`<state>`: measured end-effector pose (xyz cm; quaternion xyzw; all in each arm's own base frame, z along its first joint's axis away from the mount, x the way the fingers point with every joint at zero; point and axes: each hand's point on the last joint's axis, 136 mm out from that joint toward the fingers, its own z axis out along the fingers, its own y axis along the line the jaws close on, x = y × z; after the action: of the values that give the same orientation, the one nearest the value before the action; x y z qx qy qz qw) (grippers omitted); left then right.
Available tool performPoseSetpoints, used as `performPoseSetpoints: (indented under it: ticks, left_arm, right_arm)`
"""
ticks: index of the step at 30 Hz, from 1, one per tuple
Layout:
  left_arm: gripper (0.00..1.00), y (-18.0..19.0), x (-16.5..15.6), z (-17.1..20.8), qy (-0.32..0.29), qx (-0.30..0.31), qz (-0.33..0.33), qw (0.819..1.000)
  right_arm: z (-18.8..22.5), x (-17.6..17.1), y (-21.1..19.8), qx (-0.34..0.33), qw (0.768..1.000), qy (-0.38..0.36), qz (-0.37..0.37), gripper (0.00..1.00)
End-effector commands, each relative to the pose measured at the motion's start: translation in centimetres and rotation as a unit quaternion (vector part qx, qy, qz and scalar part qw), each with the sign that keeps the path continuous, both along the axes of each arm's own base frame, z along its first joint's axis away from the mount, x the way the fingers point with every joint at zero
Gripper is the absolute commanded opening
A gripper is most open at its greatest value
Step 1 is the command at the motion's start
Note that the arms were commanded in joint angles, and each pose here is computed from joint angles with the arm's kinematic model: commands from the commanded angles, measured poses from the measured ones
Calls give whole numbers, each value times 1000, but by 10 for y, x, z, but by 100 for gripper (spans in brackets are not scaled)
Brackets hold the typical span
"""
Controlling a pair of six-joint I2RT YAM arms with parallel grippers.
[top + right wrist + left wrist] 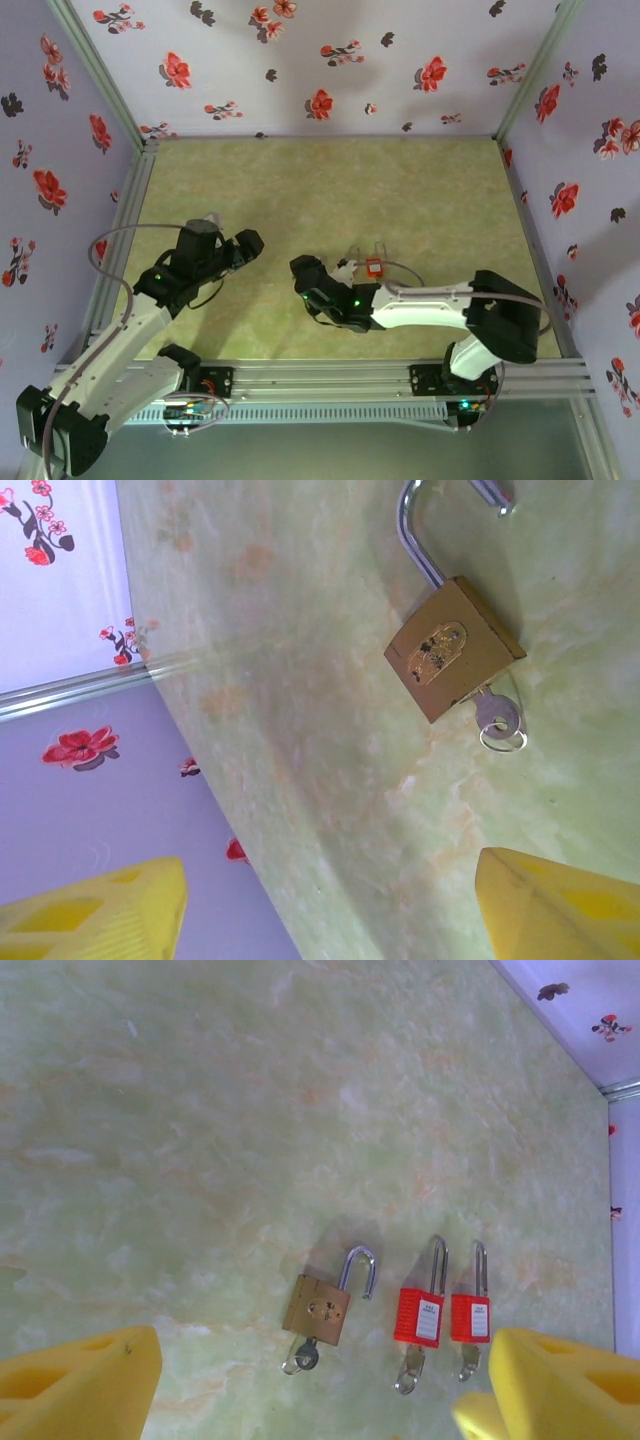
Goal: Unlock with the key
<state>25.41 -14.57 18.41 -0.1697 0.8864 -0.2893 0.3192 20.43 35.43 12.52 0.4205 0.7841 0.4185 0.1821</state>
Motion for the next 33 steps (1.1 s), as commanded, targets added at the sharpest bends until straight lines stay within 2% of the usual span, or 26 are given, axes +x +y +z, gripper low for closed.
performPoseSetpoints:
  ticks: [1, 5, 7, 9, 10, 14, 15, 21, 26, 29, 33]
  left_arm:
    - [93, 1, 4, 14, -18, 8, -9, 1000]
    - [100, 0, 11, 30, -60, 34, -31, 997]
    - [100, 2, 17, 45, -92, 56, -42, 993]
    - [100, 6, 23, 56, -118, 76, -46, 989]
    - [100, 11, 28, 58, -126, 85, -41, 988]
    - [100, 34, 48, 53, -147, 123, -23, 981]
    - [100, 41, 52, 51, -154, 133, -17, 979]
    - [100, 88, 75, 43, -219, 208, 29, 953]
    - [100, 125, 88, 17, -247, 271, 51, 929]
    - [100, 140, 97, 1, -260, 302, 58, 915]
    - [100, 143, 111, -31, -254, 329, 32, 909]
  right_arm:
    - [23, 4, -31, -61, 997, -36, -6, 83]
    - [63, 25, -60, -146, 983, -97, 57, 88]
    - [79, 34, -89, -238, 959, -116, 102, 94]
    - [91, 40, -120, -329, 925, -130, 137, 96]
    - [98, 43, -142, -385, 901, -139, 146, 98]
    - [126, 59, -230, -557, 804, -180, 108, 99]
    - [130, 63, -248, -574, 793, -185, 89, 99]
    - [125, 86, -345, -600, 775, -200, -10, 99]
    - [70, 109, -398, -612, 778, -143, -8, 99]
    - [40, 129, -414, -613, 780, -127, -9, 99]
    - [19, 156, -421, -627, 762, -158, -31, 99]
